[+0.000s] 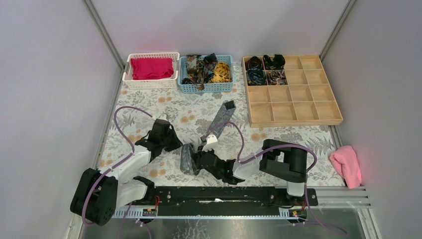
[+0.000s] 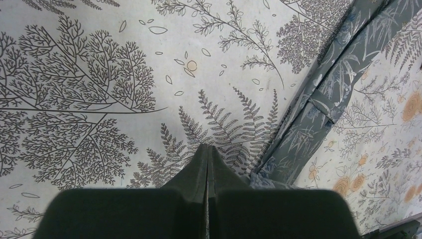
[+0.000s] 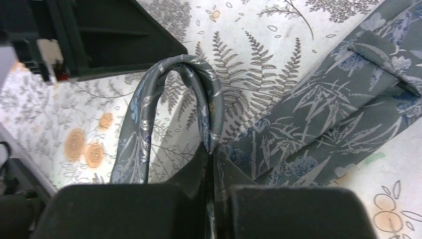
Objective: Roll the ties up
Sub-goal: Roll the tie at the center of the board.
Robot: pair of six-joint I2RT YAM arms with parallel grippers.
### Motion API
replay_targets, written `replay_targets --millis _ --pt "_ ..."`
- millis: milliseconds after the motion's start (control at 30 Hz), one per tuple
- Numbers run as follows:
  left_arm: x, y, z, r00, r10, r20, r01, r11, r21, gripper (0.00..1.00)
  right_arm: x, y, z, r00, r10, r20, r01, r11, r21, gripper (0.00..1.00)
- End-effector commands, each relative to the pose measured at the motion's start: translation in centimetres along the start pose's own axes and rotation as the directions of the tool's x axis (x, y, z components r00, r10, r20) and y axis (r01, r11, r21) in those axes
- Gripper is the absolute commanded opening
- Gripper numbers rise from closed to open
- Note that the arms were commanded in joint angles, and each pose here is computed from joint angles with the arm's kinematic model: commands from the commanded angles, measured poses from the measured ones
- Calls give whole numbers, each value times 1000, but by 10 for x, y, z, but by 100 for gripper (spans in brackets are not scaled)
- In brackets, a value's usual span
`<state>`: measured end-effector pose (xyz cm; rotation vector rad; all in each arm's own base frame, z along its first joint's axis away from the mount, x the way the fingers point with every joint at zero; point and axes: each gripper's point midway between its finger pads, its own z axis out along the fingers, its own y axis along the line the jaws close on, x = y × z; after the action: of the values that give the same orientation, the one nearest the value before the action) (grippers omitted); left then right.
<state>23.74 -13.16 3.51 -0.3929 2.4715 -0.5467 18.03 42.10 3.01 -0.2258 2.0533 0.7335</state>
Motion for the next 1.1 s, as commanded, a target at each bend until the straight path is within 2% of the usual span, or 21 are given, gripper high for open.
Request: replay_targets --millis 0,167,267,400,433,533,600,767,900,1067 --pt "4 0 6 1000 11 -6 -11 1000 19 0 -23 34 -5 986 152 73 -141 980 -139 0" --pt "4 -1 8 1000 12 -14 -12 1000 24 0 -15 50 -8 976 219 16 -211 954 -214 0" --pt "3 -1 8 1000 16 -11 -16 1000 23 0 -4 47 -5 976 216 -27 -217 959 -183 1" --pt "3 -1 8 1000 19 -13 -19 1000 21 0 10 36 -4 973 220 -64 -227 964 -135 14" --pt "3 -1 8 1000 20 -13 -19 1000 22 0 12 34 -4 973 224 -63 -230 965 -126 21" --pt "2 -1 8 1000 21 -13 -21 1000 19 0 15 28 -6 972 222 -73 -229 967 -109 28" --pt "2 -1 9 1000 22 -14 -22 1000 20 0 17 25 -7 971 227 -80 -234 967 -100 38" --pt "6 0 12 999 22 -28 -21 1000 20 0 12 18 -13 970 238 -53 -242 965 -96 42" --pt "6 -1 13 999 16 -30 -16 1000 26 0 6 9 -19 973 231 -21 -232 969 -80 53" --pt "4 -2 14 1000 10 -26 -9 1000 23 0 -3 4 -27 977 214 10 -213 973 -88 58"
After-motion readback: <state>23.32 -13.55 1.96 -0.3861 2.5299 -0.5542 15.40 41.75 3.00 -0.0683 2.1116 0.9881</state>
